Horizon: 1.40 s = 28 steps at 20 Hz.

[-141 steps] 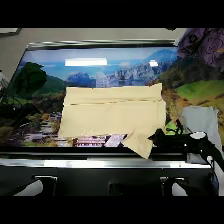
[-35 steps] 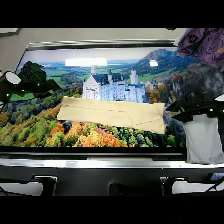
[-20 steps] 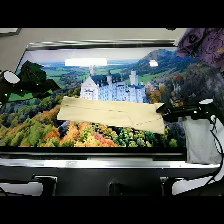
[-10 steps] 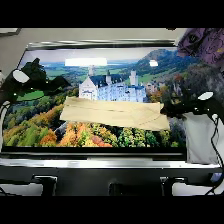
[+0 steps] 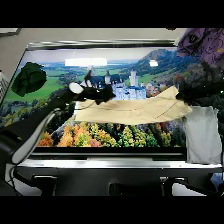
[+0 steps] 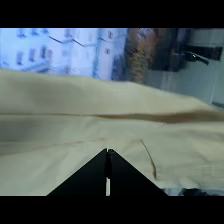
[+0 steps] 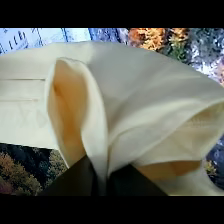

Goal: Fold the clothes and pants, and hang the long-sleeved shirts on hangers.

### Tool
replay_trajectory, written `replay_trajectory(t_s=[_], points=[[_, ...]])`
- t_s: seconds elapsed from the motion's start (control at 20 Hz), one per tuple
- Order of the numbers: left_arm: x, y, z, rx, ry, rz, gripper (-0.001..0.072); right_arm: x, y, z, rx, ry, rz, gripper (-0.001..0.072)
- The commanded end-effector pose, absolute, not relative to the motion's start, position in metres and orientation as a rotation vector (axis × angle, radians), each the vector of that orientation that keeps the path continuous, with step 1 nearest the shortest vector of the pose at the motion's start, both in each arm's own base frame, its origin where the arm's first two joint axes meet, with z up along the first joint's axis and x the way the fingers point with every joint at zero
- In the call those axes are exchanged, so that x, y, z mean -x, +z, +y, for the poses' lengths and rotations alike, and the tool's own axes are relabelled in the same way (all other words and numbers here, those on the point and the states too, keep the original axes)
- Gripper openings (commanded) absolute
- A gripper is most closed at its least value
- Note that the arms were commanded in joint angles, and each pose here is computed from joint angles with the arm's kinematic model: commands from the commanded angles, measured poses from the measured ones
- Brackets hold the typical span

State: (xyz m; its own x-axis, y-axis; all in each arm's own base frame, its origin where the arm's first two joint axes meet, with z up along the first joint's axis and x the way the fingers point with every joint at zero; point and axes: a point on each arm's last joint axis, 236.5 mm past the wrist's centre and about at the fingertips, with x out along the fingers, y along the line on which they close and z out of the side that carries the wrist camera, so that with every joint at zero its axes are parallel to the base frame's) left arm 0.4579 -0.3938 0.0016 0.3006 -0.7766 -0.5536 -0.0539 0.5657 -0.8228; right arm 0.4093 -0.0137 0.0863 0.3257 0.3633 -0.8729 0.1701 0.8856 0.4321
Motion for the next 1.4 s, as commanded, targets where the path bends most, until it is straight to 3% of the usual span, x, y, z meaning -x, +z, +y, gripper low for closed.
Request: replay_trajectory(t_s=[0.0, 0.45, 0.7, 0.9, 1.15, 1.35], points=[[-0.426, -0.005, -0.490, 0.986, -0.654, 1.215, 0.0017, -0.405, 0.130, -0.016, -0.485, 0.114, 1.227, 0.0030], [-0.387, -0.046, -0.612, 1.251, -0.602, 1.374, 0.0017, -0.387, 0.178, -0.012, -0.457, 0.117, 1.168, 0.0030], [-0.397, -0.040, -0.596, 1.225, -0.614, 1.411, 0.0016, -0.386, 0.171, -0.030, -0.414, 0.040, 1.180, 0.0030], [-0.419, -0.017, -0.525, 0.911, -0.642, 1.413, 0.0016, -0.391, 0.170, -0.023, -0.465, 0.048, 1.178, 0.0030], [-0.476, 0.051, -0.342, 0.436, -0.449, 1.259, 0.0017, -0.401, 0.179, 0.013, -0.573, 0.094, 1.161, 0.0030], [-0.498, 0.131, -0.216, 0.356, -0.338, 1.114, 0.0019, -0.419, 0.167, 0.092, -0.518, 0.150, 1.171, 0.0030]])
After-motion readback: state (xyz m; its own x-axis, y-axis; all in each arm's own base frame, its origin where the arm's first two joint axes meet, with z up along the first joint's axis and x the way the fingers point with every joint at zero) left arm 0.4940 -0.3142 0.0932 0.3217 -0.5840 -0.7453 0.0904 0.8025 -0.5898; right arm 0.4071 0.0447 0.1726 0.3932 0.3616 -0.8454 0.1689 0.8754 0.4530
